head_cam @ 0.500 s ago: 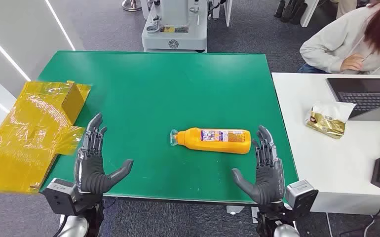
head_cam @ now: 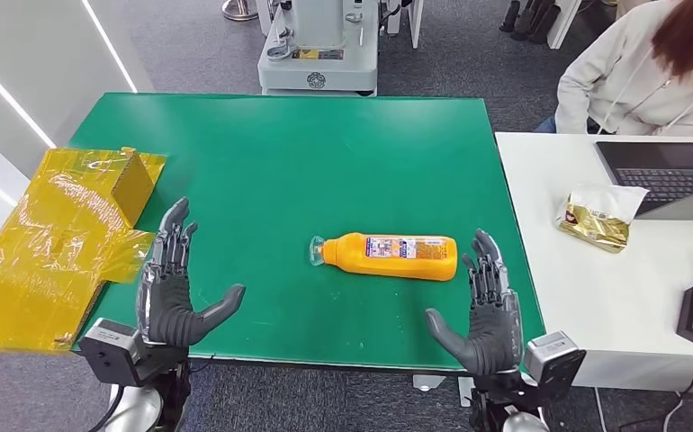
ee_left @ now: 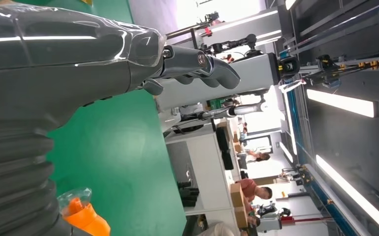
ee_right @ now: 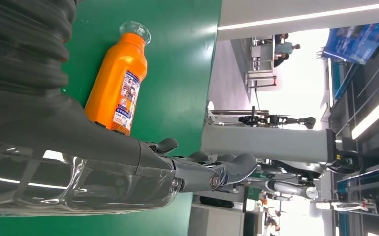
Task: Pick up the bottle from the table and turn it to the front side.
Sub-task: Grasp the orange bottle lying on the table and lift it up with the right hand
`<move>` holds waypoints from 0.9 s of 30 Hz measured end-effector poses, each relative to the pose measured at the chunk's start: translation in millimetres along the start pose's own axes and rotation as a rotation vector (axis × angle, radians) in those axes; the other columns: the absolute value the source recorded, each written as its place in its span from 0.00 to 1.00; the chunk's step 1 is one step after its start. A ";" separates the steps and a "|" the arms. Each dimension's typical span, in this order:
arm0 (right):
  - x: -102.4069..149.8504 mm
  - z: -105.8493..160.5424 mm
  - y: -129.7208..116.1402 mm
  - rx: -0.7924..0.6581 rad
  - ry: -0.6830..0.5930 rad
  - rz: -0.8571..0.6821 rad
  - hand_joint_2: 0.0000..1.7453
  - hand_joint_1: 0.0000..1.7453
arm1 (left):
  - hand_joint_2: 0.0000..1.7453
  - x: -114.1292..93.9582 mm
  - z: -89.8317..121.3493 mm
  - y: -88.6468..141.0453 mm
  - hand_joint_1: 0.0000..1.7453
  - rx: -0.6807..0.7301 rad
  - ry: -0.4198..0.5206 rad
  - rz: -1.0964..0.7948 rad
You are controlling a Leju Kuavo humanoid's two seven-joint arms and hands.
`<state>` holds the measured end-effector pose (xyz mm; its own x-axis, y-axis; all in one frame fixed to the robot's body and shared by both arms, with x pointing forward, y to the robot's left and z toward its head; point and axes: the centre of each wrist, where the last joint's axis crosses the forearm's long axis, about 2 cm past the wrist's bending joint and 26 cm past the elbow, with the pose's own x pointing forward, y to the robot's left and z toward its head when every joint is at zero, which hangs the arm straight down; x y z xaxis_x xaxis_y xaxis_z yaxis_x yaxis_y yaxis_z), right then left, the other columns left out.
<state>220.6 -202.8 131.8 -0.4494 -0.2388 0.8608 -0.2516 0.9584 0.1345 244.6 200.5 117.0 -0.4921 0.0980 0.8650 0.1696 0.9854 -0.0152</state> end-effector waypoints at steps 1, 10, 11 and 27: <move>-0.4 0.4 0.0 0.001 0.000 0.000 1.00 0.00 | 1.00 0.0 0.1 0.0 0.00 0.001 0.000 -0.001; -4.8 2.2 -0.2 0.005 0.006 -0.003 1.00 0.00 | 1.00 -0.7 3.1 0.1 0.00 0.014 0.006 -0.008; -5.0 2.2 -0.2 0.005 0.007 -0.003 1.00 0.00 | 1.00 -0.7 3.4 0.0 0.00 0.014 0.007 -0.008; 0.3 -26.2 -29.8 0.034 -0.067 0.527 1.00 0.00 | 1.00 -4.8 1.2 -0.8 0.00 -0.007 -0.006 0.013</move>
<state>250.4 -227.3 140.9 -0.5759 0.2636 0.7739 -0.0035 0.9458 -0.3248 245.7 199.4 112.2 -0.4953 0.1116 0.8615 0.1822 0.9830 -0.0226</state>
